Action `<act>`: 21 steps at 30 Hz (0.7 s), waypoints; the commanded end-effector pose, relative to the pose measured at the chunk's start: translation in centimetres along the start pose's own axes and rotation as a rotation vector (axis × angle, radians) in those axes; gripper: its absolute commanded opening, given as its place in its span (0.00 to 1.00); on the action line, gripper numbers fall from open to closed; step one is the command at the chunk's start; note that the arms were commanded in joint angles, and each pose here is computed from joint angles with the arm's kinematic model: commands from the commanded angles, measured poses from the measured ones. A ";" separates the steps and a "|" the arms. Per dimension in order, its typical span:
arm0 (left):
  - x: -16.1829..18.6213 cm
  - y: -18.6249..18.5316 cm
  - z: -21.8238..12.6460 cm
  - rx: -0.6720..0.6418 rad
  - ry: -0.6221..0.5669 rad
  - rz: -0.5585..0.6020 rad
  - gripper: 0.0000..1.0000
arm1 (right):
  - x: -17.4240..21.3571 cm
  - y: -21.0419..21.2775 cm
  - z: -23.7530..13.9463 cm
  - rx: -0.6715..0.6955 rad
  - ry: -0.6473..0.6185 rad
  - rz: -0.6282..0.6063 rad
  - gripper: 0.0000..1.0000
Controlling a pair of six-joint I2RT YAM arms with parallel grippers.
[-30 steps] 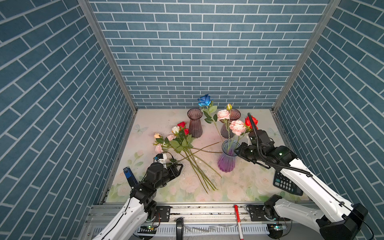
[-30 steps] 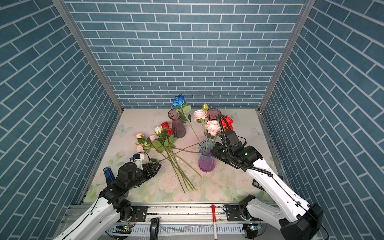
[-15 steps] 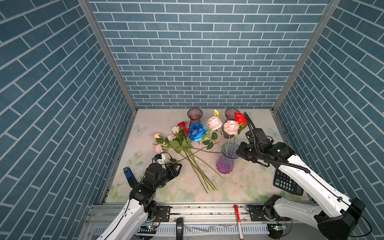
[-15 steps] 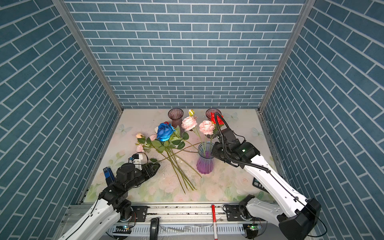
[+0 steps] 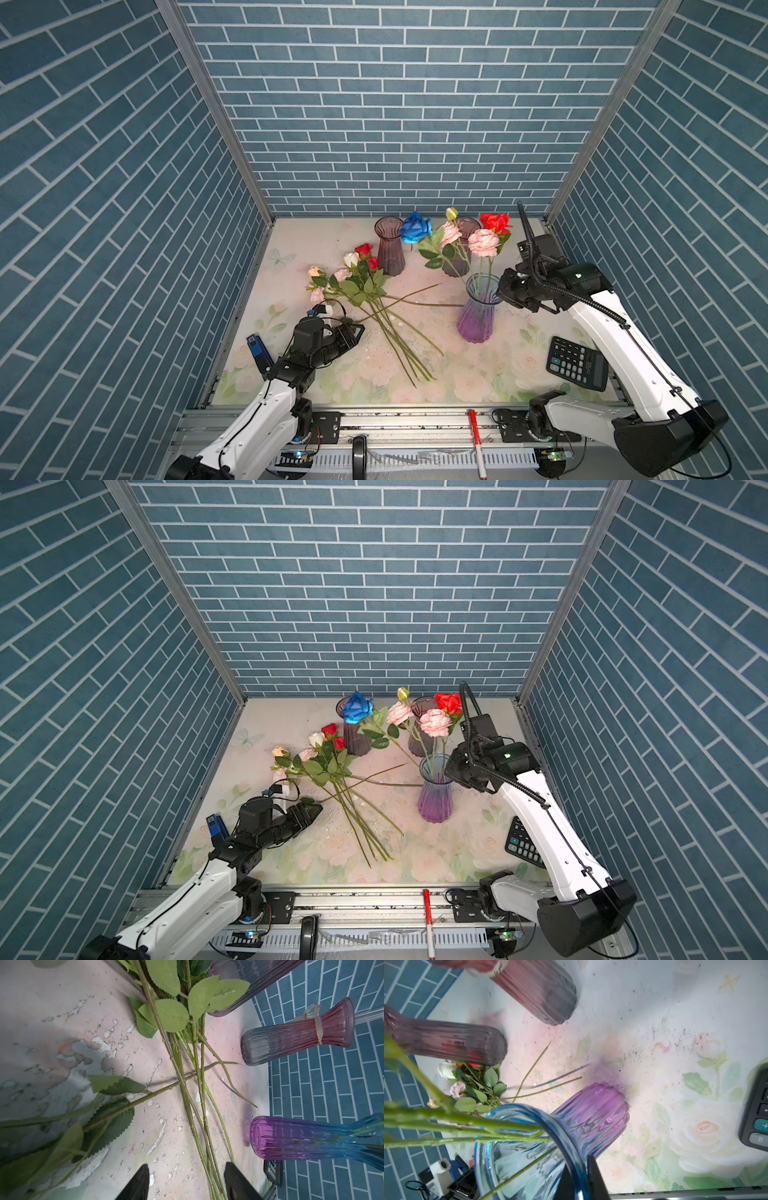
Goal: Arrange the flowers into the vase
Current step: 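Lift the blue-purple vase with the right gripper and carry it toward the back corner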
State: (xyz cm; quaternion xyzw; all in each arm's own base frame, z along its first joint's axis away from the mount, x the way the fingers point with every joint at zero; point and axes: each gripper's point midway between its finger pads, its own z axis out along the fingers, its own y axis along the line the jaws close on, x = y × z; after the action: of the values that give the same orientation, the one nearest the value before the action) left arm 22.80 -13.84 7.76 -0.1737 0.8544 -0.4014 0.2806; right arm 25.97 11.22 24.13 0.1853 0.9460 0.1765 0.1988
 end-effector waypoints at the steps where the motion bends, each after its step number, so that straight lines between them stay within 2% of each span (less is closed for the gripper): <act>1: -0.8 -1.6 0.1 0.062 -0.011 0.035 0.60 | -3.7 2.6 -2.6 -0.141 -0.088 -0.017 0.00; 21: -1.2 -1.4 3.0 0.041 0.072 0.029 0.60 | -24.3 -2.8 -1.8 -0.028 -0.403 0.291 0.00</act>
State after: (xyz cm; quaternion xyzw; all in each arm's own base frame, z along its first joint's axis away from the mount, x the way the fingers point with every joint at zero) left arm 24.49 -15.37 6.24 -0.1630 0.8657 -0.4083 0.2395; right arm 41.26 -0.75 26.47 0.3327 0.8962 0.1424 0.2566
